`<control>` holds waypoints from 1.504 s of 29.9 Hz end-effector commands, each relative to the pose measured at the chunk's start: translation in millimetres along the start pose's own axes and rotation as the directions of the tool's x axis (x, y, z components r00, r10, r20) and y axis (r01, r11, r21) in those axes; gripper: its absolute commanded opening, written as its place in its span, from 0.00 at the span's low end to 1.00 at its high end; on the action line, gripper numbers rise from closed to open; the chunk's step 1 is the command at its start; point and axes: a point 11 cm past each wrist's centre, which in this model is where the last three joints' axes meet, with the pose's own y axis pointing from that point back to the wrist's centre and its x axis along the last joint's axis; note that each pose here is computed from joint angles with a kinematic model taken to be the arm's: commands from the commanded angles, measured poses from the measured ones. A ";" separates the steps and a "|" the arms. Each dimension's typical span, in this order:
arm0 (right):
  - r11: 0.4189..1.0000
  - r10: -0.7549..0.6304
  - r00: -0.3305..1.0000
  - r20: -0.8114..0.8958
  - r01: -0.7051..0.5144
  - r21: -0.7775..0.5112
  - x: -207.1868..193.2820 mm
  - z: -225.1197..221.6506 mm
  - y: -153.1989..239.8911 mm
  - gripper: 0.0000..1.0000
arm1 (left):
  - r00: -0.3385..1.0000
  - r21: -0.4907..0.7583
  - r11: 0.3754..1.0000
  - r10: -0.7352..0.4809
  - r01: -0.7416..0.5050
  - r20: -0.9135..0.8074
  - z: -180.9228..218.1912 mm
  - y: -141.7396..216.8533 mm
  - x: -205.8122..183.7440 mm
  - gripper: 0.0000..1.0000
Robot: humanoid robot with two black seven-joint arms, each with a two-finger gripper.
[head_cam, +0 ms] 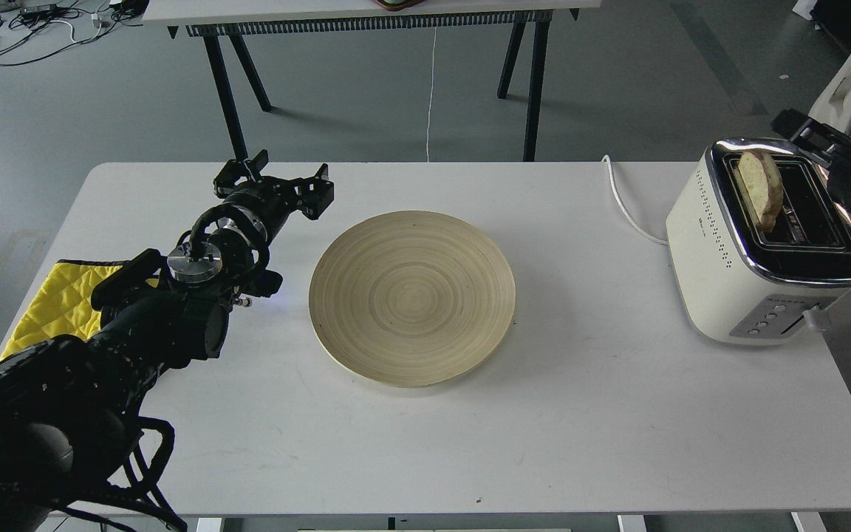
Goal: Put bread in toaster with right arm
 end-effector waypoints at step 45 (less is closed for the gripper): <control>0.763 -0.644 -0.076 0.761 -0.142 0.631 -191.1 -124.1 -74.7 0.99 | 1.000 -0.001 1.000 0.000 0.000 -0.001 0.1 -0.1 -0.2 1.00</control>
